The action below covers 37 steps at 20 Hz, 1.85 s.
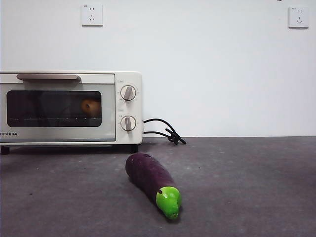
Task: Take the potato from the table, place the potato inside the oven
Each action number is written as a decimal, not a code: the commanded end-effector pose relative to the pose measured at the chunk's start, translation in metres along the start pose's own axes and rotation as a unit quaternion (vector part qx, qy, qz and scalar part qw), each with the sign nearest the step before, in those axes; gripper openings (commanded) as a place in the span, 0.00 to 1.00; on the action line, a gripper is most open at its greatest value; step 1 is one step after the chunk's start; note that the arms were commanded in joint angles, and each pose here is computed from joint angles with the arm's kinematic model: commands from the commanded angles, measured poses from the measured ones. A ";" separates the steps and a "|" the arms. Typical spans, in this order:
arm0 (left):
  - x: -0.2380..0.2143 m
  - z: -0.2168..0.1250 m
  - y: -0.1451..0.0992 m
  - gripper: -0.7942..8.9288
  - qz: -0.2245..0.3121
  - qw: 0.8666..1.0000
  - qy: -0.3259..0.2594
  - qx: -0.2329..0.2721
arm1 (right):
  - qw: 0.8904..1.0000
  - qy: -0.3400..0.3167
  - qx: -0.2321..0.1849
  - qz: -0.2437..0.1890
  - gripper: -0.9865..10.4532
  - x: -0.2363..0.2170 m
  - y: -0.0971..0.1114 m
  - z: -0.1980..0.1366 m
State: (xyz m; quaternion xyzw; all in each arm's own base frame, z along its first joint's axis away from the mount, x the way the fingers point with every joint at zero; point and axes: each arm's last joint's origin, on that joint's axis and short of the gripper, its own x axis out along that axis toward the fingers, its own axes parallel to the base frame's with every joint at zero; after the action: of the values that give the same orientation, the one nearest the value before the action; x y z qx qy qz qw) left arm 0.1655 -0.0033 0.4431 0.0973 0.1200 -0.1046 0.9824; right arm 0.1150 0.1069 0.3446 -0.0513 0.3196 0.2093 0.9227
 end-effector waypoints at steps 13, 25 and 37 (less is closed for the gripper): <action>0.033 -0.158 -0.031 0.08 0.089 0.983 -0.157 0.022 | 1.000 0.002 0.005 -0.002 0.11 0.002 0.000 -0.002; 0.016 -0.282 -0.047 0.08 0.245 0.947 -0.094 -0.186 | 1.000 0.002 0.005 -0.002 0.11 0.002 0.000 -0.002; 0.007 -0.296 -0.057 0.08 0.160 0.975 -0.041 -0.151 | 1.000 0.002 0.005 -0.004 0.11 0.002 0.000 -0.002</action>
State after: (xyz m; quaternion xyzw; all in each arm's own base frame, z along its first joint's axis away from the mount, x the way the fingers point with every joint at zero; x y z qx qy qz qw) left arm 0.0955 0.0048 0.1529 -0.0600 0.0743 0.0703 0.9929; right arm 0.1150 0.1069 0.3446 -0.0517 0.3194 0.2082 0.9230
